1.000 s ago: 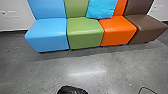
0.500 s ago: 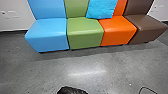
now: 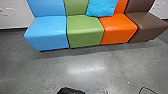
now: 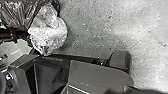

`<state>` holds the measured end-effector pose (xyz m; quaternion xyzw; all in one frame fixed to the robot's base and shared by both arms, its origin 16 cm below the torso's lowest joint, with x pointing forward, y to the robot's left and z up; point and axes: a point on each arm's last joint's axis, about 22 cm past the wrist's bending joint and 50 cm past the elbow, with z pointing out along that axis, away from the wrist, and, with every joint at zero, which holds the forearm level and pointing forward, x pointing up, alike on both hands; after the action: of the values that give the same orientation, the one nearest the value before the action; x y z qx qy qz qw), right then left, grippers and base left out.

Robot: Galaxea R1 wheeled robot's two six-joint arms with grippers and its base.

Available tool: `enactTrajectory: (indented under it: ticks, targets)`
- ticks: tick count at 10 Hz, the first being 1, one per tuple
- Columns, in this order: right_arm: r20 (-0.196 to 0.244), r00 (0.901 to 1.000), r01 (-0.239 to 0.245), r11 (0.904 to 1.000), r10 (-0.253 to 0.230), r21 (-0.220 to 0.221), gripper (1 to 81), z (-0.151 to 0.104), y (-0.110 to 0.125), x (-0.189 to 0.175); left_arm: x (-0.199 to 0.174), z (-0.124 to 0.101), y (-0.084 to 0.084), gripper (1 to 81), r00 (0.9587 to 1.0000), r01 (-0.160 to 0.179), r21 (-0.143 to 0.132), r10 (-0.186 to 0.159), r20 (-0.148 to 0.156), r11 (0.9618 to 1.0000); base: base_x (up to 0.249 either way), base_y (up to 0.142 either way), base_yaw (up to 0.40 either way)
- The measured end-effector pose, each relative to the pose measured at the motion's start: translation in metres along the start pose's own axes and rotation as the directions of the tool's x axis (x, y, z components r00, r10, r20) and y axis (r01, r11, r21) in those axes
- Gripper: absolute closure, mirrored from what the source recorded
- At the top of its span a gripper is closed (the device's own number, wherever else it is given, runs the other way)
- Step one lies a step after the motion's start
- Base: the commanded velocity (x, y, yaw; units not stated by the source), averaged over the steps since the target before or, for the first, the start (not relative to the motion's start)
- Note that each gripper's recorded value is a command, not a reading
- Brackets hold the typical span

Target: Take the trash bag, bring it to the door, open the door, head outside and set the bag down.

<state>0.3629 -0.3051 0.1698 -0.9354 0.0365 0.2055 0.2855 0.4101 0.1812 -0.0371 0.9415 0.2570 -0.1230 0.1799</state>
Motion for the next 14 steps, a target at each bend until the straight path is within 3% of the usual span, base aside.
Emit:
enactTrajectory:
  ticks: [2, 3, 5, 8, 11, 12, 14]
  targets:
    - [0.017, 0.9997, -0.016, 0.9999, 0.016, 0.001, 1.0, -0.005, -0.005, -0.018, -0.012, -0.016, 0.008, 81.1, 0.9995, -0.017, -0.021, 0.017, 0.026, 0.9996, 0.0, 0.0, 0.0]
    - [0.009, 0.9999, -0.014, 0.9999, 0.014, 0.001, 1.0, -0.013, -0.011, -0.025, -0.013, -0.029, 0.022, 81.1, 0.9985, -0.049, -0.042, 0.05, 0.024, 0.9979, 0.0, 0.0, 0.0]
    - [-0.019, 0.9998, 0.002, 1.0, -0.002, -0.003, 1.0, -0.037, -0.026, -0.032, -0.015, -0.062, 0.042, 81.1, 0.9918, -0.127, -0.064, 0.128, 0.004, 0.9898, 0.0, 0.0, 0.0]
    - [-0.044, 0.999, 0.007, 0.9999, -0.008, -0.014, 1.0, -0.056, -0.042, -0.053, -0.024, -0.111, 0.048, 81.1, 0.9862, -0.166, -0.062, 0.165, -0.018, 0.9842, 0.0, 0.0, 0.0]
    - [-0.084, 0.9964, 0.005, 0.9997, -0.007, -0.022, 1.0, -0.074, -0.055, -0.08, -0.041, -0.156, 0.047, 81.1, 0.9709, -0.238, -0.055, 0.236, -0.041, 0.9697, 0.0, 0.0, 0.0]
    - [-0.102, 0.9948, -0.001, 0.9996, -0.001, -0.028, 1.0, -0.08, -0.056, -0.09, -0.049, -0.171, 0.039, 81.1, 0.968, -0.249, -0.045, 0.247, -0.044, 0.9675, 0.0, 0.0, 0.0]
    - [-0.132, 0.9912, -0.007, 0.9997, 0.003, -0.025, 1.0, -0.082, -0.066, -0.111, -0.059, -0.201, 0.029, 81.1, 0.9659, -0.253, -0.027, 0.251, -0.064, 0.9671, 0.0, 0.0, 0.0]
